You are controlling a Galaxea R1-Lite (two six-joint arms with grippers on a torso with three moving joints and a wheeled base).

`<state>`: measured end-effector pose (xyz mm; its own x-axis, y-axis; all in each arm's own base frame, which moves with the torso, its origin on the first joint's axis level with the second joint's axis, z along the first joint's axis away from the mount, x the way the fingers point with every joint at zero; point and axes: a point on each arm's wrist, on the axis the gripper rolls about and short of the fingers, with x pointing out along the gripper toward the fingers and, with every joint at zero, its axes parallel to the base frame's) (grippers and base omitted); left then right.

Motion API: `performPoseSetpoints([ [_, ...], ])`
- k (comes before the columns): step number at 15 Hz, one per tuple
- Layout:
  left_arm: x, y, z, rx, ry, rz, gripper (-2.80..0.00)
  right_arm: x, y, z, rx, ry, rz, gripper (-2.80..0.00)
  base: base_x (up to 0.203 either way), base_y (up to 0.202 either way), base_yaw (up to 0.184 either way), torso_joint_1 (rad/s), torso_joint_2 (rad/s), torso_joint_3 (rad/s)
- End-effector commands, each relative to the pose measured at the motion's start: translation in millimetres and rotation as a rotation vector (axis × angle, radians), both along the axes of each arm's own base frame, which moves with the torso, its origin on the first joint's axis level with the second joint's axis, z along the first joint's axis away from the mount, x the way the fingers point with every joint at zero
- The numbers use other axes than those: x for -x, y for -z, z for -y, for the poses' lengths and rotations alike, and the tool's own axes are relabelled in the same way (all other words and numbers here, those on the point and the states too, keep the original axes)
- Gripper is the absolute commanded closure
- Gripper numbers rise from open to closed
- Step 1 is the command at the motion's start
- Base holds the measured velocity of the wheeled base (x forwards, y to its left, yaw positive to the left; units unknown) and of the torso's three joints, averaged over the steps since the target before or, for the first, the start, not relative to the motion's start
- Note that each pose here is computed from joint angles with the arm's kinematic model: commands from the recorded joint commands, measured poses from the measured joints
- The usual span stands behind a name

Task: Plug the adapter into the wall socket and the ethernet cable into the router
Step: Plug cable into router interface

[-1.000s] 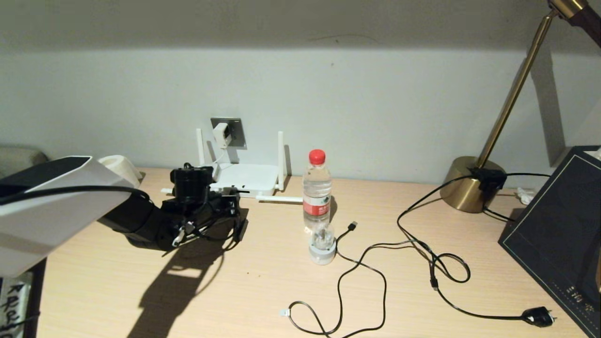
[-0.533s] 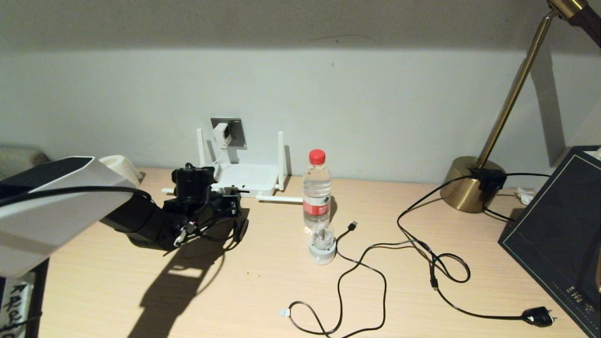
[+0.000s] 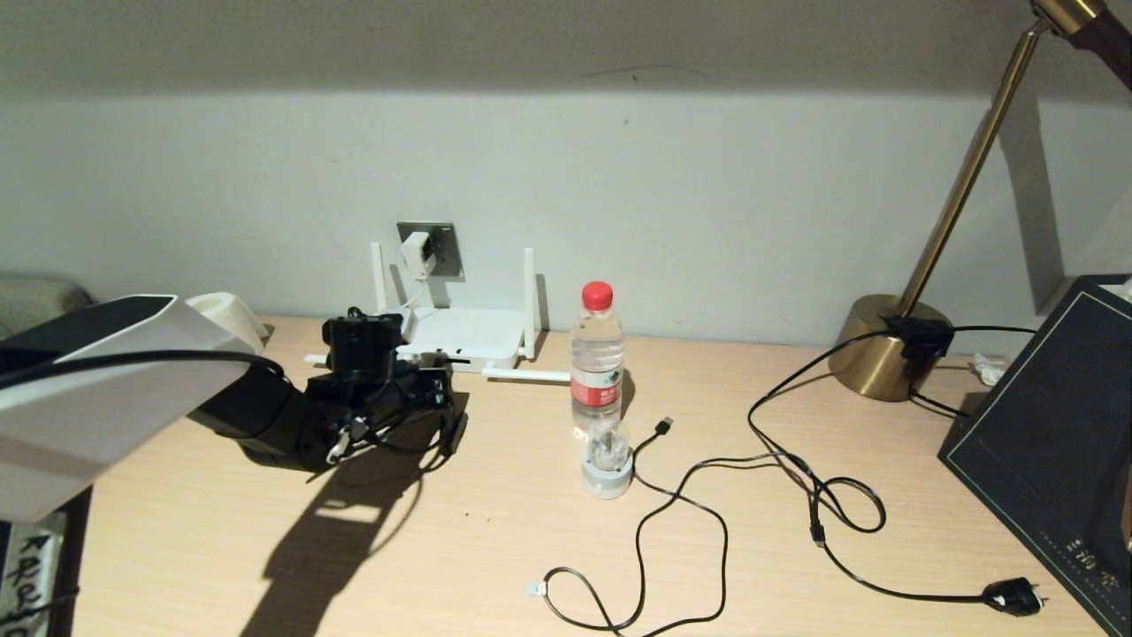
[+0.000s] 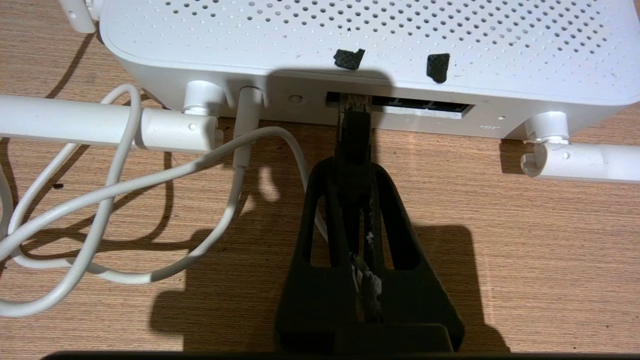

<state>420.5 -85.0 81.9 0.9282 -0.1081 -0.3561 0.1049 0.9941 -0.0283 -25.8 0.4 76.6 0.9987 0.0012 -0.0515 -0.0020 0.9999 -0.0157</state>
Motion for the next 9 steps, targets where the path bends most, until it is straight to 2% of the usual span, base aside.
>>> performPoseSetpoints([
  [1,0.2,-1.4,-0.6,0.002,-0.002,0.006,0.00,-0.1,0.0,0.0,0.001,0.000,-0.002,0.00,0.000,0.000,0.000,0.000,0.00,0.000],
  [9,1.5,1.2,-4.3,0.007,-0.013,-0.006,0.00,0.0,0.1,0.0,0.001,0.000,-0.001,0.00,0.000,0.000,0.000,0.000,0.00,0.000],
])
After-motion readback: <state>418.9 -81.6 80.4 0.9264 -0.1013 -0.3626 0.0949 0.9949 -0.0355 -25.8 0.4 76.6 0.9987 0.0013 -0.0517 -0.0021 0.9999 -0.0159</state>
